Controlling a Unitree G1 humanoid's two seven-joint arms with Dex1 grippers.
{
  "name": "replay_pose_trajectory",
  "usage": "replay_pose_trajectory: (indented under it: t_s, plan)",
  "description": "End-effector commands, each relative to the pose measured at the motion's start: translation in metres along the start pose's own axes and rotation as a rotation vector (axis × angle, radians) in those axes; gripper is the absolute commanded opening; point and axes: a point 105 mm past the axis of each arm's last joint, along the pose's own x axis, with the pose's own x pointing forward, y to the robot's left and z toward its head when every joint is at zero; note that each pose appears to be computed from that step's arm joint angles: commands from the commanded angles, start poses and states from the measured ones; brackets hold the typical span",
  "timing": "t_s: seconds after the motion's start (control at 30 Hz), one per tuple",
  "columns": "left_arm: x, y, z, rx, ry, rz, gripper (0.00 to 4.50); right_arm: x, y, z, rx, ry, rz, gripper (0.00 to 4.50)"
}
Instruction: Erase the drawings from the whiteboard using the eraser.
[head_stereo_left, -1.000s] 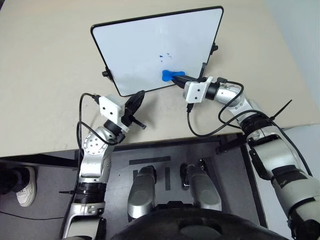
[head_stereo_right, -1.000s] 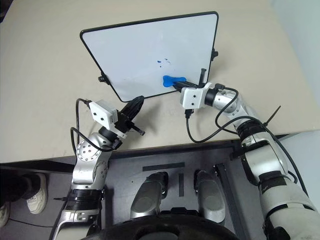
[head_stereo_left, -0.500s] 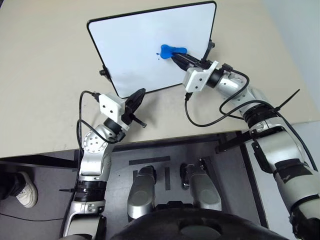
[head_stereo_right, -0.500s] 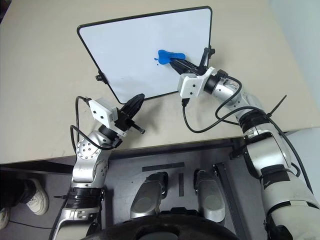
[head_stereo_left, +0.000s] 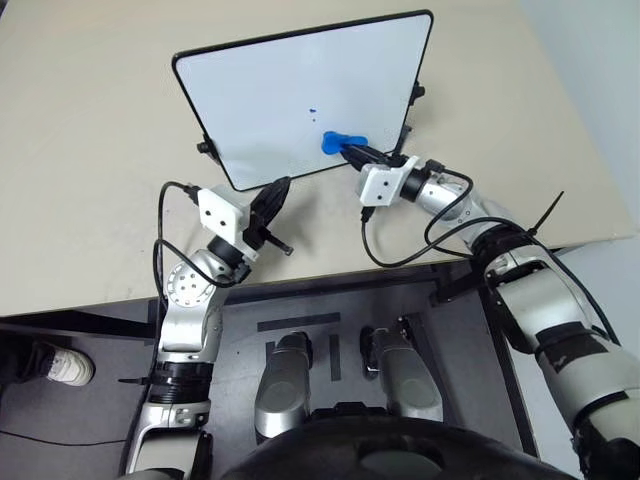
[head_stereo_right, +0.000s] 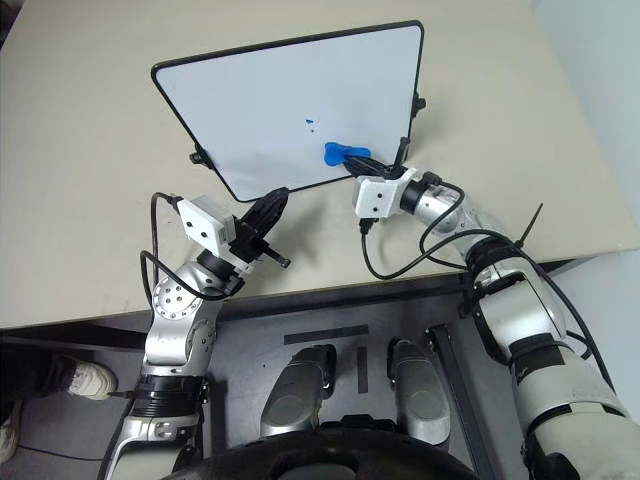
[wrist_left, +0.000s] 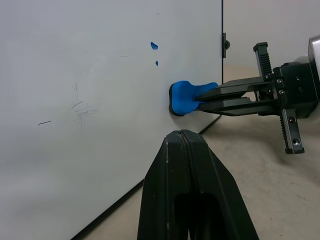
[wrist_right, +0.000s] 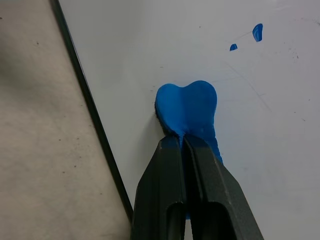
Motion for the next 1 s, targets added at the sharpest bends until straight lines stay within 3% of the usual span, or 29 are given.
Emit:
replay_pose_trajectory:
  t_s: [0.03, 0.33, 0.47, 0.73, 1.0]
  plan:
    - [0.004, 0.0, 0.015, 0.039, -0.048, -0.008, 0.0, 0.01, -0.039, 0.022, -0.059, -0.093, -0.117, 0.04]
    - [0.01, -0.005, 0.014, 0.024, -0.058, -0.022, 0.0, 0.019, -0.077, 0.067, -0.149, -0.268, -0.197, 0.04]
    - [0.011, -0.007, 0.013, 0.018, -0.059, -0.026, 0.0, 0.021, -0.08, 0.075, -0.158, -0.294, -0.198, 0.04]
    - [0.009, -0.007, 0.013, 0.017, -0.056, -0.022, 0.0, 0.014, -0.033, 0.038, -0.089, -0.157, -0.077, 0.04]
    - [0.006, -0.008, 0.013, 0.018, -0.05, -0.03, 0.0, 0.007, -0.011, 0.027, -0.045, -0.112, -0.03, 0.04]
